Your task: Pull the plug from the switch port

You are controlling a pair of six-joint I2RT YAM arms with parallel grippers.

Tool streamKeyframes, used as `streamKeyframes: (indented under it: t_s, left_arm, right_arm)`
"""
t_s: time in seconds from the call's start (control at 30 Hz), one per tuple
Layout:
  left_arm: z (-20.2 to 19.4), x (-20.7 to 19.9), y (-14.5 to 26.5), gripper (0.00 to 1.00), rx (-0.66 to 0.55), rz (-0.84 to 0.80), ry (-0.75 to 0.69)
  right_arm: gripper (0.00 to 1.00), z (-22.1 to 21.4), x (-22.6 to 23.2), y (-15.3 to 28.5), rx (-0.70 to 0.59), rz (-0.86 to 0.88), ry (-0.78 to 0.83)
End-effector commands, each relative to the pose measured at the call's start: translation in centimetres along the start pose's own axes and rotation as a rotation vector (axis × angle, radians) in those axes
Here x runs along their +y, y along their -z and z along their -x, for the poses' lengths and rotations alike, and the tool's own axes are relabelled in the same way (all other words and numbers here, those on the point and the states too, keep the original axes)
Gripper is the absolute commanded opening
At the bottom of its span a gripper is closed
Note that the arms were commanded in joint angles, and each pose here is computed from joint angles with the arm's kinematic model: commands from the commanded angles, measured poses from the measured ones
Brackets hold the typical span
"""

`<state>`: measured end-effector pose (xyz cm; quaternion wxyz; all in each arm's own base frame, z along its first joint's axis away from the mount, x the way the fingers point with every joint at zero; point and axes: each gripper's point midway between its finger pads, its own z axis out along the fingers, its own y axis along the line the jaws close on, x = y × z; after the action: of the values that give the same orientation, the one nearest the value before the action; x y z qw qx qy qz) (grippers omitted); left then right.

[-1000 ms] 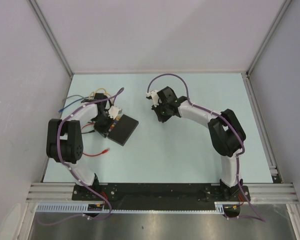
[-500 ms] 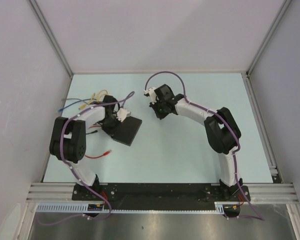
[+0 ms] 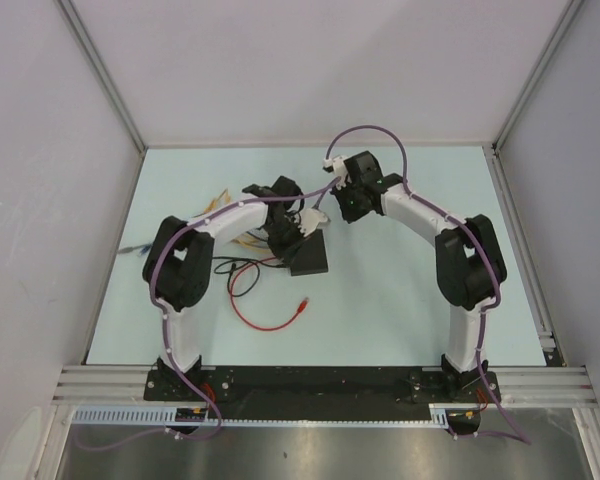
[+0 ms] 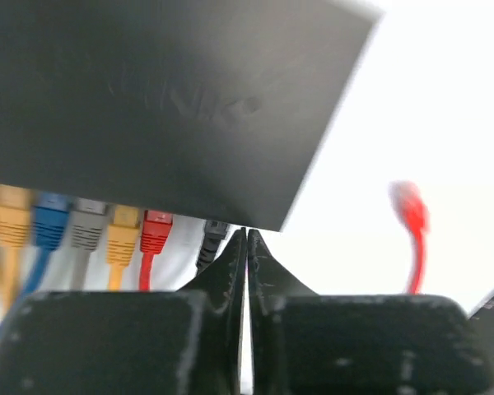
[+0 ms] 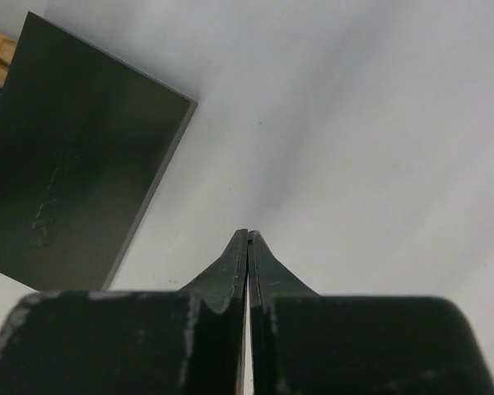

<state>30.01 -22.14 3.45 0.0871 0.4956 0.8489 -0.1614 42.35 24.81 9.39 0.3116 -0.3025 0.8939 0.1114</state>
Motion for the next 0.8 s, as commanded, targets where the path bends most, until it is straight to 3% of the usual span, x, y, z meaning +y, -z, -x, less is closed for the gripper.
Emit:
streamKeyframes:
  t_s: [0.0, 0.03, 0.07, 0.2, 0.27, 0.33, 0.37, 0.47, 0.5, 0.67, 0.73, 0.77]
  left_arm:
    - [6.0, -1.1, 5.4, 0.12, -0.219, -0.104, -0.023]
    - [6.7, -1.4, 6.7, 0.30, -0.262, -0.127, -0.002]
    - [7.1, -1.2, 7.7, 0.38, -0.292, -0.133, 0.023]
    - [8.8, 0.9, 11.0, 0.59, -0.409, -0.101, 0.131]
    - [9.2, 2.3, 11.1, 0.62, -0.421, -0.055, 0.157]
    - [9.2, 3.5, 10.9, 0.63, -0.422, -0.032, 0.210]
    - [9.2, 4.4, 11.1, 0.64, -0.431, -0.020, 0.237]
    - [10.0, 5.7, 10.9, 0.64, -0.492, -0.065, 0.338]
    - [10.0, 6.7, 11.4, 0.64, -0.524, -0.077, 0.420]
    - [9.8, 8.8, 10.2, 0.64, -0.559, -0.106, 0.481]
    - [9.7, 9.9, 9.9, 0.64, -0.594, -0.101, 0.522]
    - [8.9, 10.4, 9.3, 0.64, -0.588, -0.099, 0.569]
  right_arm:
    - [0.00, 2.1, 0.0, 2.6, -0.075, -0.011, 0.022]
    - [0.00, 2.2, -0.1, 2.7, -0.080, -0.013, 0.017]
    - [0.00, 2.3, -0.1, 2.7, -0.084, -0.013, 0.010]
    - [0.00, 2.5, 0.9, 1.9, -0.090, 0.009, 0.002]
    - [0.03, 2.5, 1.8, 1.5, -0.088, 0.020, 0.010]
    - [0.15, 2.7, 2.4, 1.2, -0.085, 0.035, 0.015]
    - [0.39, 2.7, 3.2, 1.1, -0.081, 0.067, 0.019]
    - [0.73, 3.4, 4.9, 1.3, -0.082, 0.174, 0.003]
    - [0.76, 3.5, 5.3, 1.4, -0.084, 0.192, -0.001]
    - [0.81, 4.7, 7.5, 1.4, -0.105, 0.298, 0.042]
    - [0.76, 4.7, 8.6, 1.1, -0.101, 0.330, 0.080]
    - [0.66, 5.0, 8.9, 0.5, -0.101, 0.335, 0.089]
